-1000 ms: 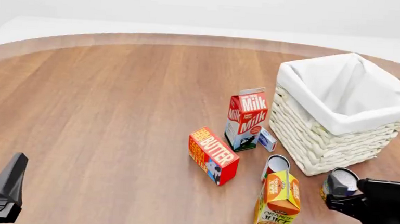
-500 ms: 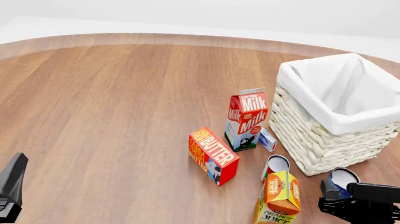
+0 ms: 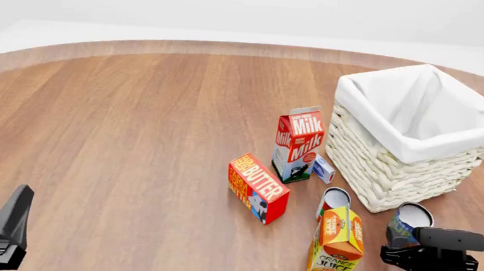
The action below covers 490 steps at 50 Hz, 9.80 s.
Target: Pick up the alphabet soup, and put it in the basket.
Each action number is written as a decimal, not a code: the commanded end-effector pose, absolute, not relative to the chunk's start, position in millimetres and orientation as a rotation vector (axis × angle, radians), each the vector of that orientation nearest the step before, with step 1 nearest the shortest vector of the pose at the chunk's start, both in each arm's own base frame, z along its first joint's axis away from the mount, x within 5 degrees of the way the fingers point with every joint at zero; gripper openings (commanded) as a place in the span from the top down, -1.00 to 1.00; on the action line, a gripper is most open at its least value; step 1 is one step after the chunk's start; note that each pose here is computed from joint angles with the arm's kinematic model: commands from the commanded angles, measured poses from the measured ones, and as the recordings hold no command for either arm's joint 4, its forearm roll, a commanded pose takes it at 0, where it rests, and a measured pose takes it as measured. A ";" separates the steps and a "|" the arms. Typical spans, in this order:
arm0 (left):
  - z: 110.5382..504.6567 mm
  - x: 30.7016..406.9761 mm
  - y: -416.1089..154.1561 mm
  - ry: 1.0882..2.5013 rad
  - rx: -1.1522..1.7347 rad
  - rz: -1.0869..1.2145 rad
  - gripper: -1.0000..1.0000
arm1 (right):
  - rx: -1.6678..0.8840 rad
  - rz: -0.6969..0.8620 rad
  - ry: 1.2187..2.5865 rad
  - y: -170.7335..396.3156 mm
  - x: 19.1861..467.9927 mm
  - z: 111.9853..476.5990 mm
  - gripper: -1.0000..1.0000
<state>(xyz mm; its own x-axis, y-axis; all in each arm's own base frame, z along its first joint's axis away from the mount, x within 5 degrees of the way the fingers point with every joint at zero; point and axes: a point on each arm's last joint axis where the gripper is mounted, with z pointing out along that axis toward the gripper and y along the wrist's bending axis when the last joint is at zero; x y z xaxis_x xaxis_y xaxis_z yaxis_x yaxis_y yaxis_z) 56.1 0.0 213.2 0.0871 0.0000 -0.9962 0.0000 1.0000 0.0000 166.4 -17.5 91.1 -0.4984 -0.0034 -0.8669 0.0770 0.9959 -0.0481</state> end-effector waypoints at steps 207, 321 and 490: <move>213.2 56.1 0.0 1.484 0.000 0.000 -1.00 | -0.170 -0.165 1.759 -2.2 130.3 308.7 1.00; 213.2 56.1 0.0 1.484 0.000 0.000 -1.00 | -0.216 -0.248 1.821 -14.2 244.8 391.4 1.00; 213.2 56.1 0.0 1.484 0.000 0.000 -1.00 | -0.282 -0.214 2.264 -29.1 364.3 284.6 1.00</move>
